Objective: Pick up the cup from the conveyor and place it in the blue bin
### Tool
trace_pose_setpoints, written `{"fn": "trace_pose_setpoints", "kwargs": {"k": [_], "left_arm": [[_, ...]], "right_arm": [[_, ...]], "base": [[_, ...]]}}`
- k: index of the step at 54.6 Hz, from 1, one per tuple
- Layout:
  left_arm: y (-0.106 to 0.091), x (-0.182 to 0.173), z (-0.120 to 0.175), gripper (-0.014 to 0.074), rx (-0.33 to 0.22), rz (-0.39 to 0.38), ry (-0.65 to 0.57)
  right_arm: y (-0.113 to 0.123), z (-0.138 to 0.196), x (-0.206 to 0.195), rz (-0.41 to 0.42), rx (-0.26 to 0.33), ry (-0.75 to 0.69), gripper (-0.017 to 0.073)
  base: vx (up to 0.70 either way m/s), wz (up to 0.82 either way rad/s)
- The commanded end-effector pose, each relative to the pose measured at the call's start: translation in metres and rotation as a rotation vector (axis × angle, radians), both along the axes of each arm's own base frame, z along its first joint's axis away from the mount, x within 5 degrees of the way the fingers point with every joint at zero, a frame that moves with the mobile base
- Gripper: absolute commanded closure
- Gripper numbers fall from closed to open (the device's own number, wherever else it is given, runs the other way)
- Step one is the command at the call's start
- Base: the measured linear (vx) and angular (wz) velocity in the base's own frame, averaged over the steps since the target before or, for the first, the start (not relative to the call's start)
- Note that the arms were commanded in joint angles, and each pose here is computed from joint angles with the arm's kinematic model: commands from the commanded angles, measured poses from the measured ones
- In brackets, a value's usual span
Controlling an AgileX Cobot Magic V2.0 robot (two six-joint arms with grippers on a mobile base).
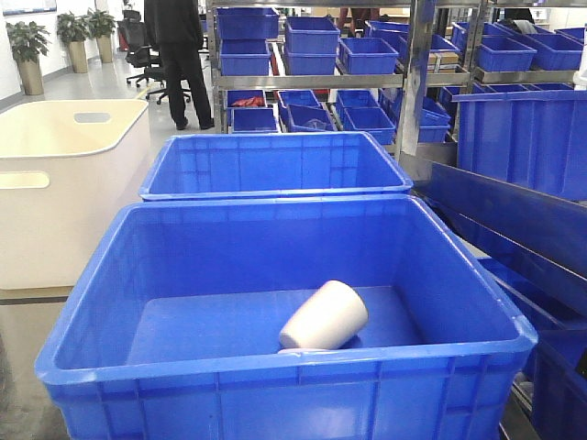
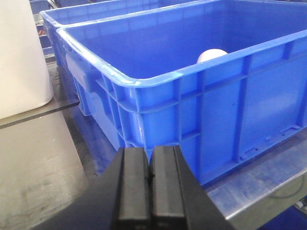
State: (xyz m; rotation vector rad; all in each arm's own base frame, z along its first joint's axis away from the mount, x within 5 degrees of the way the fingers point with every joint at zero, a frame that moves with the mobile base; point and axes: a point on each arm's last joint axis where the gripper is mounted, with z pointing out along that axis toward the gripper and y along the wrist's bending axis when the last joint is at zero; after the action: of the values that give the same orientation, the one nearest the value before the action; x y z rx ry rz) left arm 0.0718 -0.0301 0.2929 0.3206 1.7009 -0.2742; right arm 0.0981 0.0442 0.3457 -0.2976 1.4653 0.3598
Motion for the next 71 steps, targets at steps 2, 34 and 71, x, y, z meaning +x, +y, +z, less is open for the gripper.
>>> {"fn": "trace_pose_setpoints", "kwargs": {"k": [2,34,71], "left_arm": [[0.002,0.001,0.016,0.0596,-0.054,0.028,-0.082],[0.02,-0.018,-0.079,0.0596,0.101,0.17,-0.14],[0.03,-0.016,-0.102,0.0596,0.172,0.35,-0.15]], "right_arm": [[-0.001,0.018,-0.002,-0.002,0.045,-0.109,0.0568],[-0.001,0.017,-0.002,-0.002,0.044,-0.106,0.0568],[-0.001,0.017,-0.002,-0.002,0.043,-0.104,0.0568]], "base": [[0.0,0.0],[0.0,0.0],[0.0,0.0]]}}
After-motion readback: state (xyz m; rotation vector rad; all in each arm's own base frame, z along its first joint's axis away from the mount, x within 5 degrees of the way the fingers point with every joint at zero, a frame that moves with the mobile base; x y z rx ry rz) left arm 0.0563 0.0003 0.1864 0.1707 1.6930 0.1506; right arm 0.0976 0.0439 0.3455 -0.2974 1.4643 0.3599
